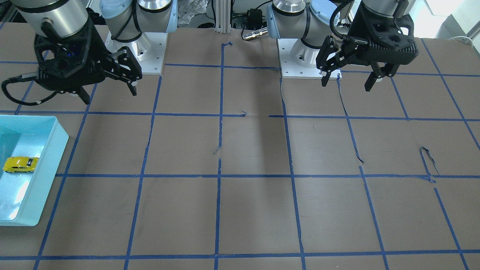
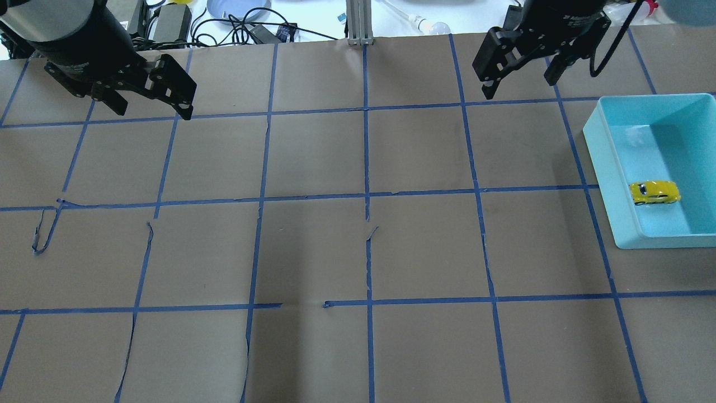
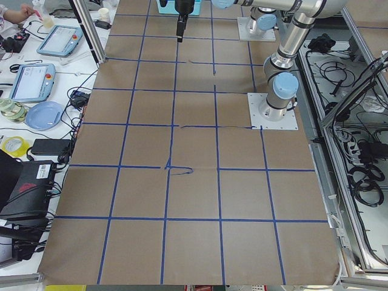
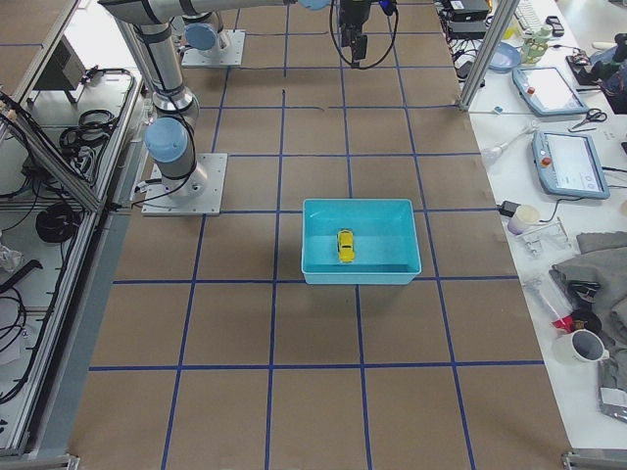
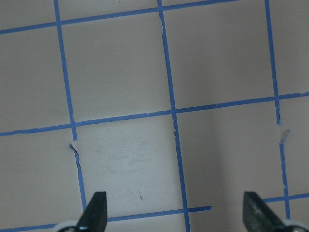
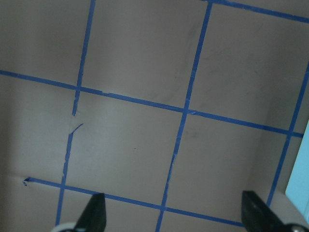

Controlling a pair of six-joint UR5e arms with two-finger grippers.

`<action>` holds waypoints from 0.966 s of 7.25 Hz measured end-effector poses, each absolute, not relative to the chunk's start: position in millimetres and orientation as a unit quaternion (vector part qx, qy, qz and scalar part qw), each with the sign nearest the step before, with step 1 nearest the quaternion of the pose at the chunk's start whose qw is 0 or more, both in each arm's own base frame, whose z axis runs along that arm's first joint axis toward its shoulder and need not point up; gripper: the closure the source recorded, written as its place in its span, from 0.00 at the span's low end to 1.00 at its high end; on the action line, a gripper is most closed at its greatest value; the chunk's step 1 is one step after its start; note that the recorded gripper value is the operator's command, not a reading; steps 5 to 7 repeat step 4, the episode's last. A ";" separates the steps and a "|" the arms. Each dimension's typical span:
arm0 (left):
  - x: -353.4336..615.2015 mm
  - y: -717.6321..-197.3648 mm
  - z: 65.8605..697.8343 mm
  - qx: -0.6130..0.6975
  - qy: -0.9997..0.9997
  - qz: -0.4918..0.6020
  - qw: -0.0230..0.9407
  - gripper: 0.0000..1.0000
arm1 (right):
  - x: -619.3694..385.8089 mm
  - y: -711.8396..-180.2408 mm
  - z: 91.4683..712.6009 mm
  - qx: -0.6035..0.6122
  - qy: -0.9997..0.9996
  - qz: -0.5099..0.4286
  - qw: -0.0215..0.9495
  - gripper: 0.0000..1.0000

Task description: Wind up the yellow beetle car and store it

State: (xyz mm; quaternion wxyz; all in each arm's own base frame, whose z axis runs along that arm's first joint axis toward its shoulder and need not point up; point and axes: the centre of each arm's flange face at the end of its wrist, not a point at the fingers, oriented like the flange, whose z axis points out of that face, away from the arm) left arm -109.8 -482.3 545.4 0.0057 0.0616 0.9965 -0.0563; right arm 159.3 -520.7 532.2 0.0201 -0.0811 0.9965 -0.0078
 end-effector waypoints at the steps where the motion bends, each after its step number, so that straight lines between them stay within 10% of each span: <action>1: -109.5 -482.1 545.8 0.061 0.996 -0.057 0.006 0.00 | 164.8 -518.7 532.6 -0.036 0.999 -0.007 0.019 0.00; 7: -109.2 -482.0 545.8 0.061 0.997 -0.057 0.006 0.00 | 166.7 -518.0 533.5 0.007 1.000 -0.009 0.015 0.00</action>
